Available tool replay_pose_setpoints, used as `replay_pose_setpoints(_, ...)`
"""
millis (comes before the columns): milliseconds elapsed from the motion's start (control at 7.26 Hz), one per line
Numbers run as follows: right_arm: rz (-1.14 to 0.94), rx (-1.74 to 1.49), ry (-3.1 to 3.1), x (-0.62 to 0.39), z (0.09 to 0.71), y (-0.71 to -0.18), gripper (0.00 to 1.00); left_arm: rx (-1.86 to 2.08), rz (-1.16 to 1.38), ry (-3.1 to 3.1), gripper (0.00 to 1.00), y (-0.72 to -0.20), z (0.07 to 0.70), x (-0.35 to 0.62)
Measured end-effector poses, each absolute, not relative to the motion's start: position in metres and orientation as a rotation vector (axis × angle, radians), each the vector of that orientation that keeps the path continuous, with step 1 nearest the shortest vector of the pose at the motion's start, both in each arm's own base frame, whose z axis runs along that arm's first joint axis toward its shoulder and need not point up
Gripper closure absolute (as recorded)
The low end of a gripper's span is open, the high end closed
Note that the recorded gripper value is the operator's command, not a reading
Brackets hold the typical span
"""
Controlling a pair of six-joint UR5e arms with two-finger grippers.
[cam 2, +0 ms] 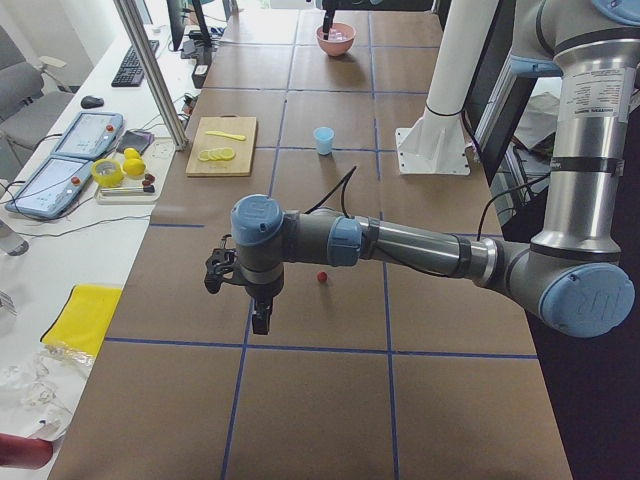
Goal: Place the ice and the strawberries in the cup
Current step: 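Move the empty right gripper back over the pink ice bowl, then lower the right gripper into the bowl and grasp another ice cube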
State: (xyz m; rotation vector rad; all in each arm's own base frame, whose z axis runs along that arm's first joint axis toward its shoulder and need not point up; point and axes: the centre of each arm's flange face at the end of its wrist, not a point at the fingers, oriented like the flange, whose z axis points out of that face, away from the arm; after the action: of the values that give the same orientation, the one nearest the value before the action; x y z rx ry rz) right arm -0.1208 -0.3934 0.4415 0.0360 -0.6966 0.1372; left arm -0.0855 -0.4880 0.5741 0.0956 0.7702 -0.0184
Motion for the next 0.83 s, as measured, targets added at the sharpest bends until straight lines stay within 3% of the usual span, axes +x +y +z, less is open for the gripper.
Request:
replay_pose_setpoints(413,0.02,0.045,-0.709,-0.044,0.557,-0.372,0.01,0.094,-0.023,0.77,0.0,-0.483,0.574,-0.085)
replay_pose_setpoints(826,-0.014,0.014,-0.692,-0.031,0.606,-0.369,0.1,0.095,-0.024,0.771,0.0,-0.483,0.573,-0.085)
